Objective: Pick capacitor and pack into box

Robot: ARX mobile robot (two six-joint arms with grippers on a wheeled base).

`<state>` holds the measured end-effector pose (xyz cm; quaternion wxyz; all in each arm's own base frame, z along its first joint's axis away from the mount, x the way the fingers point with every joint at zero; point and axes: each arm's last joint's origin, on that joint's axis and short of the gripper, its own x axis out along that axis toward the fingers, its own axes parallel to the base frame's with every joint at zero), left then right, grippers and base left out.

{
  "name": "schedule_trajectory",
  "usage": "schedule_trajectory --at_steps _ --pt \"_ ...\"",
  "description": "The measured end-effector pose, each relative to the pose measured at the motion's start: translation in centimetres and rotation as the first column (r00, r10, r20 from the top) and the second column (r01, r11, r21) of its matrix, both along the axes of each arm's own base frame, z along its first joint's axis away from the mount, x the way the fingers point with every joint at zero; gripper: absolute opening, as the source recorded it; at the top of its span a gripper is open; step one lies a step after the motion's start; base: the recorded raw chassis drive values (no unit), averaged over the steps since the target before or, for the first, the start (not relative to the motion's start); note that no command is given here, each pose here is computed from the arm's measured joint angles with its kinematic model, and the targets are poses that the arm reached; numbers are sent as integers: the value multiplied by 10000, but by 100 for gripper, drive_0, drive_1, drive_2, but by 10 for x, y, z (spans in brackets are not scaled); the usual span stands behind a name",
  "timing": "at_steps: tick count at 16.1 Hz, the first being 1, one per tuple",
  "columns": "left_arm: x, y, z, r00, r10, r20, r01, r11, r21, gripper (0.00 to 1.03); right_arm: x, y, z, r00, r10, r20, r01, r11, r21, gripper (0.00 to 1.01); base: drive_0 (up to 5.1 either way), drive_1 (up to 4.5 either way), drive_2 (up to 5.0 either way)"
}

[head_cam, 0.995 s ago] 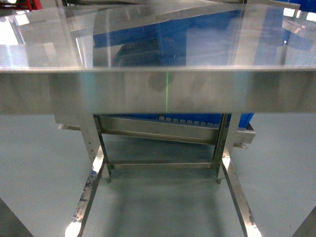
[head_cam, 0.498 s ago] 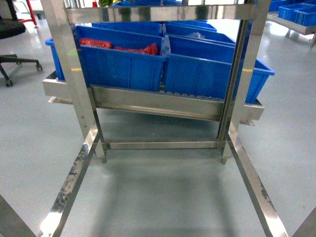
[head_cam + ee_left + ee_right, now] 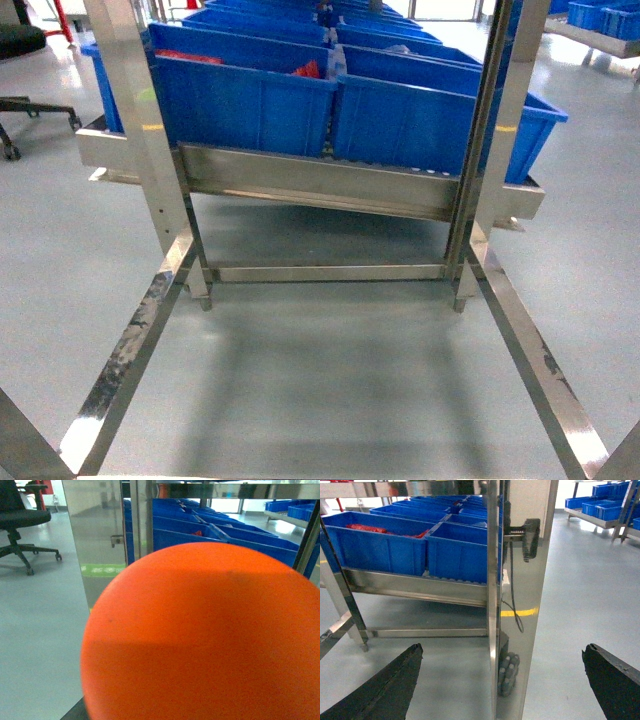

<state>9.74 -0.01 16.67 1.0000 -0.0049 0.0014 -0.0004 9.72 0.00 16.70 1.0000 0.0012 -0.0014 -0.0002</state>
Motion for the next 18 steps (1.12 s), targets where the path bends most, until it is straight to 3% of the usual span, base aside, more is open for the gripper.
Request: schedule_trajectory --at_steps 6,18 --pt "0 0 0 10000 0 0 0 10000 -4 44 0 0 0 10000 0 0 0 10000 0 98 0 0 0" --pt "0 0 0 10000 4 4 -4 10000 34 44 0 0 0 10000 -4 19 4 10000 0 98 -490 255 255"
